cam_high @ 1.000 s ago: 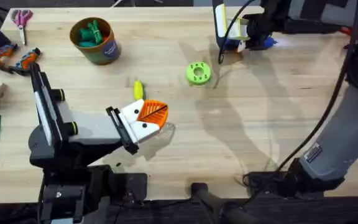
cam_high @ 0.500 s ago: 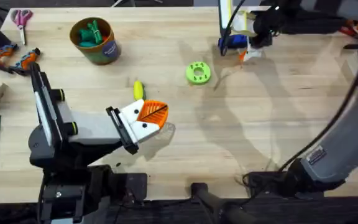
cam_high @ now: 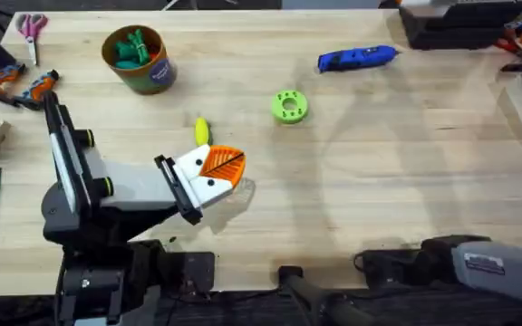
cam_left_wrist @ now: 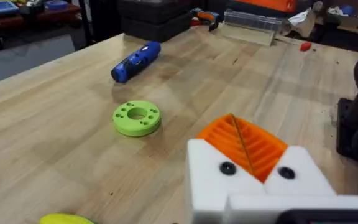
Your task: Pick up the gripper from the table and insert it into the empty holder that is missing its gripper. Then pick up a screw, insert it into the mounting hole, and use the screwdriver to tighten it. Finally, clean up the table by picking up the vegetable and placing it into the bucket.
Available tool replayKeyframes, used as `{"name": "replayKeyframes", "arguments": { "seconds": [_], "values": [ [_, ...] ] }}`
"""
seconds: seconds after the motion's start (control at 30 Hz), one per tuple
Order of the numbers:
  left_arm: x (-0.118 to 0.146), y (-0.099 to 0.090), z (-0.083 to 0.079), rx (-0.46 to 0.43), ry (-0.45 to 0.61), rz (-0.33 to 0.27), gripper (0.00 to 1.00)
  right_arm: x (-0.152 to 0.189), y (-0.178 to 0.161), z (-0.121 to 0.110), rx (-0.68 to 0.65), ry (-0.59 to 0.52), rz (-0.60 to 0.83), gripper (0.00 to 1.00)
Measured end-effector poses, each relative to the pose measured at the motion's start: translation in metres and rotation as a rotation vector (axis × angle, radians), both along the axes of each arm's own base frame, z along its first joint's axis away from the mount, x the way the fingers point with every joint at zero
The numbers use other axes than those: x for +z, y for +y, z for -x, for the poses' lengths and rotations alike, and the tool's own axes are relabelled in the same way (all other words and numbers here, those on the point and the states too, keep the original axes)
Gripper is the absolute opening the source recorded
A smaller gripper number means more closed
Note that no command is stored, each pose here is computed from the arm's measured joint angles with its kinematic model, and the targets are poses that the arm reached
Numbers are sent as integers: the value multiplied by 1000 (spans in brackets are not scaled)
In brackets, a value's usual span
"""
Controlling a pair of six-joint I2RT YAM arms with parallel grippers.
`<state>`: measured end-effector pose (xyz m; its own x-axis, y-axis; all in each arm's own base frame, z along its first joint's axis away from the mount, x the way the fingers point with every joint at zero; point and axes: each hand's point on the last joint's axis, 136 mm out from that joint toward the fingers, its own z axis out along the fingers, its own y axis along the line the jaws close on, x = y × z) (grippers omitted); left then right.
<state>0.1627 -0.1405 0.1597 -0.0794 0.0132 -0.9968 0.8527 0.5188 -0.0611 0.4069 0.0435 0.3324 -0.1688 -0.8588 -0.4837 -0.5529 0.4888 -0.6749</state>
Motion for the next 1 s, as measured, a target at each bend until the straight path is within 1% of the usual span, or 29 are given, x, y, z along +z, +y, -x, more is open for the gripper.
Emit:
{"name": "replayKeyframes", "arguments": {
  "seconds": [0.13,0.17,0.27,0.3,0.37,0.47,0.5,0.53,0.67,0.8,0.87,1.0],
  "values": [
    [0,0,0,0,0,0,5,34,-1,22,-115,-52,-191,991],
    [0,0,0,0,0,0,5,51,-2,38,-196,-67,-340,990],
    [0,0,0,0,0,0,7,62,-3,50,-261,-71,-467,990],
    [0,0,0,0,-4,-3,48,64,-3,54,-281,-67,-503,990],
    [0,0,0,0,-4,-2,351,64,-4,65,-318,-44,-561,991],
    [0,0,0,0,-4,-2,818,56,-5,85,-363,18,-597,991],
    [0,0,0,0,-1,-1,942,51,-6,92,-377,45,-601,991],
    [0,0,0,0,-1,-1,974,46,-6,98,-391,73,-602,991],
    [1,1,-2,13,-20,-10,985,22,-8,124,-447,195,-595,991],
    [0,7,-11,78,3,-1,985,10,-9,141,-497,270,-608,991],
    [2,11,-16,119,27,4,985,8,-9,146,-508,282,-614,991],
    [2,25,-21,246,159,1,985,10,-10,151,-517,279,-628,991]
  ]
}}
